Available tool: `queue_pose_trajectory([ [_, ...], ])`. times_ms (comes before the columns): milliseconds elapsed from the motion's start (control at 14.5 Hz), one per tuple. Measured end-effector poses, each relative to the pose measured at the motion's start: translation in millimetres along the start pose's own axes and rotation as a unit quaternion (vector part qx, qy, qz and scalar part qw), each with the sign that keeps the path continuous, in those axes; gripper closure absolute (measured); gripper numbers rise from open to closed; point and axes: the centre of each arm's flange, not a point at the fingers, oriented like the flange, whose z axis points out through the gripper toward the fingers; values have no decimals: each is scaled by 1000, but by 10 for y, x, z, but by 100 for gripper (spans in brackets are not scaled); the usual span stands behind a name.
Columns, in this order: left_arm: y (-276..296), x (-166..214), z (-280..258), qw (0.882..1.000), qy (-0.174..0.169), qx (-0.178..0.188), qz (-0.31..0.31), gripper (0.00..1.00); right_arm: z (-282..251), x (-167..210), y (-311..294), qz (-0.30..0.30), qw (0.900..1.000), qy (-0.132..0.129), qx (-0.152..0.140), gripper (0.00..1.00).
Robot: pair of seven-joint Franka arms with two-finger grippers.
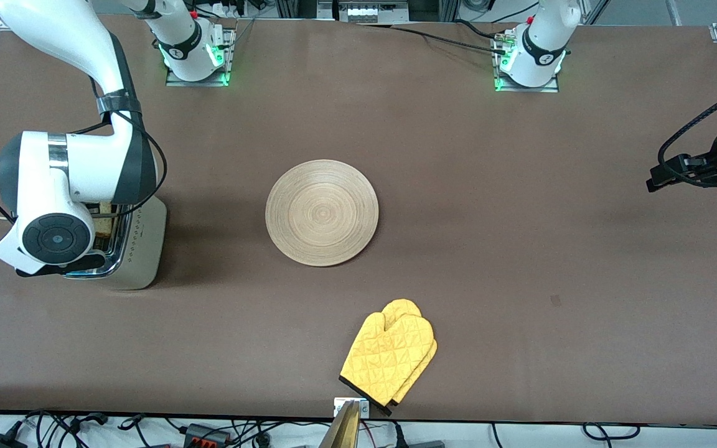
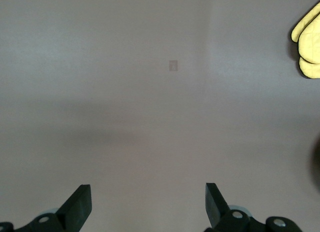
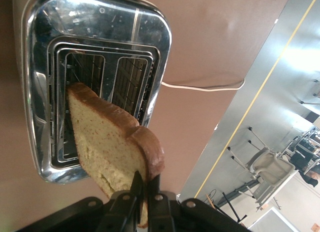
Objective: Move plate and put bread in toaster
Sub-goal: 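Lower the bread slice into the toaster slot with the right gripper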
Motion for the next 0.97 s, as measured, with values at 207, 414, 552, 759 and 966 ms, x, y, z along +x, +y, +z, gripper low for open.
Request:
queue_pose_trajectory([
  [207,43,-7,-8,1000,1,0,4,0,0,38,-39,19,1000,9,12,93],
  [414,50,-9,-18,1000,2,-1,4,0,3,64,-44,30,999,17,28,93],
  [552,45,-8,-19,1000,3,-1,4,0,44,86,11,45,998,20,44,93],
  [759,43,-8,-21,1000,3,-1,4,0,62,95,43,65,996,21,59,93],
  [966,67,-47,-59,1000,1,-1,6,0,34,95,24,83,994,23,73,93],
])
